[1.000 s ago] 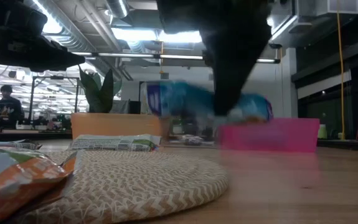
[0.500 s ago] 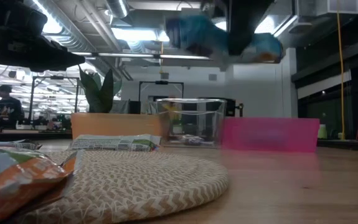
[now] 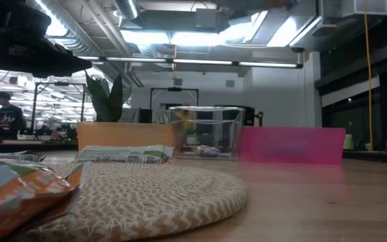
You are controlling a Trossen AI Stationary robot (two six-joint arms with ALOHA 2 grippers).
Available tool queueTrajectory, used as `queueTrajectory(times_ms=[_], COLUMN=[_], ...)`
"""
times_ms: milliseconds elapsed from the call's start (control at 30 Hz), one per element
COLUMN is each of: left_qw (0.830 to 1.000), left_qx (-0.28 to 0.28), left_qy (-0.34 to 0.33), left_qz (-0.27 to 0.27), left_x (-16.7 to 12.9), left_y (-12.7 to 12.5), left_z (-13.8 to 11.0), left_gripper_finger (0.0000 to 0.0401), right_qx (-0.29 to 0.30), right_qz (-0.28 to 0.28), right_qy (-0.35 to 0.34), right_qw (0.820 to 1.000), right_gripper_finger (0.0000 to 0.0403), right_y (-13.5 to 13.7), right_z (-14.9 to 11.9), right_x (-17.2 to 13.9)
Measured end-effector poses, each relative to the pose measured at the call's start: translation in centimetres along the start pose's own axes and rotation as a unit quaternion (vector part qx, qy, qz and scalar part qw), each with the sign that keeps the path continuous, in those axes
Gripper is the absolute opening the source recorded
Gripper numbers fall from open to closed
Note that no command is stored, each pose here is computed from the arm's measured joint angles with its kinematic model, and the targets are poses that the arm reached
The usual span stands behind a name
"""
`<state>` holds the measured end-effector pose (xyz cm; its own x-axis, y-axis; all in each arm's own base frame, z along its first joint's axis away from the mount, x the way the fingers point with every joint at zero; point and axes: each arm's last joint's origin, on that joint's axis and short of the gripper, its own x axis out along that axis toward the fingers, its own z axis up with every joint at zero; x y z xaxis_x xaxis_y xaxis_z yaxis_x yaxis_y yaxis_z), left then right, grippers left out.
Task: Pick and place Granola Bars by type
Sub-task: Put the blue granola bar into the transparent bin
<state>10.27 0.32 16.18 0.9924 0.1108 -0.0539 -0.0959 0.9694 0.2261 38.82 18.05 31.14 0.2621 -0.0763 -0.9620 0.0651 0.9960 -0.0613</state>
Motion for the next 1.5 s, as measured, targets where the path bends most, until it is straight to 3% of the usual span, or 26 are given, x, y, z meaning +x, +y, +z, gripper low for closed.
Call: queueTrajectory(times_ms=[233, 567, 933, 1267, 1500], left_qw=[1.000, 1.000, 1.000, 1.000, 1.000], left_qx=[0.000, 0.000, 0.000, 0.000, 0.000], left_qy=[0.000, 0.000, 0.000, 0.000, 0.000], left_qz=[0.000, 0.000, 0.000, 0.000, 0.000], left_x=[0.0, 0.0, 0.0, 0.0, 0.0], left_y=[0.0, 0.0, 0.0, 0.0, 0.0], left_z=[0.0, 0.0, 0.0, 0.0, 0.0], left_gripper_finger=[0.0004, 0.0004, 0.0004, 0.0004, 0.0004], right_qx=[-0.001, 0.025, 0.084, 0.169, 0.225], right_qz=[-0.002, -0.024, -0.059, -0.096, -0.094], right_qy=[-0.023, -0.036, -0.045, -0.063, -0.050], right_qw=[1.000, 0.999, 0.994, 0.979, 0.969], right_gripper_finger=[0.0054, 0.0054, 0.0054, 0.0054, 0.0054], right_y=[-3.0, -10.7, -21.3, -30.5, -34.9], right_z=[1.0, 2.8, 4.3, 3.7, 2.7], right_x=[-2.1, -3.2, -2.3, -1.9, 1.9])
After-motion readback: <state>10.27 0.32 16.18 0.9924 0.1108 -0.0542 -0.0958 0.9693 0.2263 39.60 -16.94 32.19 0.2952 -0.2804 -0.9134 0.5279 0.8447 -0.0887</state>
